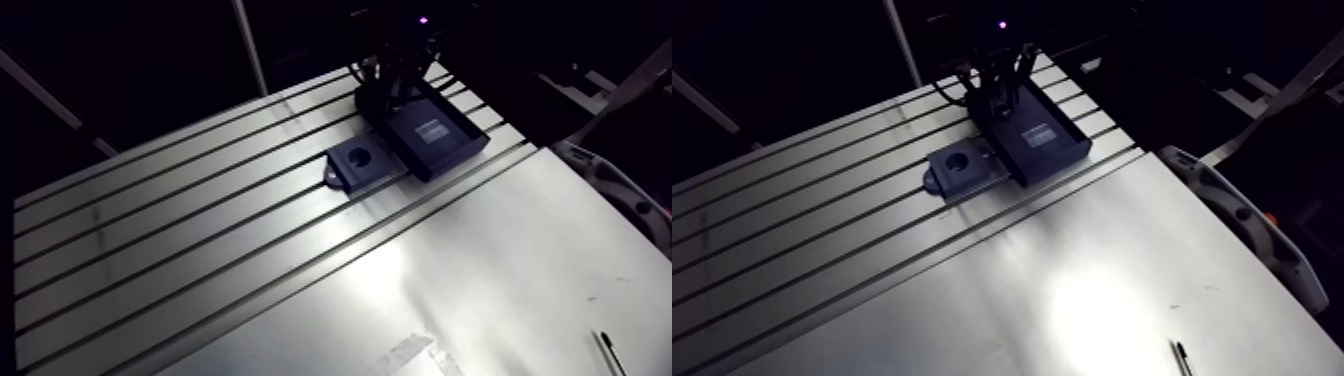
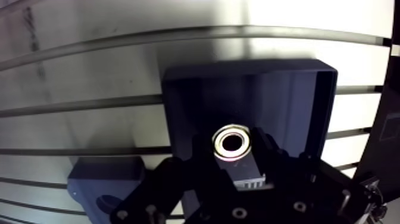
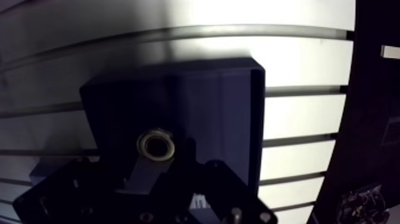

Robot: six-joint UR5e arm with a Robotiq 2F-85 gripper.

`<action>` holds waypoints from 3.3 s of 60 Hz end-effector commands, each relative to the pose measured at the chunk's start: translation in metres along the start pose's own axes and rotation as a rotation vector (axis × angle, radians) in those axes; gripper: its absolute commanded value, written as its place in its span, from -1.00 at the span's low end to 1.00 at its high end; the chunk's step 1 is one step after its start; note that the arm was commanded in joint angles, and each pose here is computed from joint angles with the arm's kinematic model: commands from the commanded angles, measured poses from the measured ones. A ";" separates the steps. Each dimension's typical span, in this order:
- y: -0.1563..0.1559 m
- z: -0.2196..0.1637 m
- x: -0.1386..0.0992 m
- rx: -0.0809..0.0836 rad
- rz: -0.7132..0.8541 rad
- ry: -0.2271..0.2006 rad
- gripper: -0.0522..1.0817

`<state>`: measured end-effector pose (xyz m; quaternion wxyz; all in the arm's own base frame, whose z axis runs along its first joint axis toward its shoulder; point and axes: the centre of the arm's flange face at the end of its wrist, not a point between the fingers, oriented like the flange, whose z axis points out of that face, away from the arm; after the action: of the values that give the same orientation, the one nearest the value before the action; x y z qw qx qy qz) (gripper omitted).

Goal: Pick up the bearing and press it into the housing until flush.

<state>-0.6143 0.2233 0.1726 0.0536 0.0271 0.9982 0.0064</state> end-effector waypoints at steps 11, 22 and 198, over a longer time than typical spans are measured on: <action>0.000 -0.009 -0.001 -0.008 0.000 0.013 0.13; -0.005 -0.036 -0.006 -0.020 0.015 0.045 0.18; -0.113 -0.029 -0.078 -0.015 -0.075 0.032 0.44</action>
<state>-0.5459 0.1053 0.2105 0.0414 -0.0115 0.9990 0.0114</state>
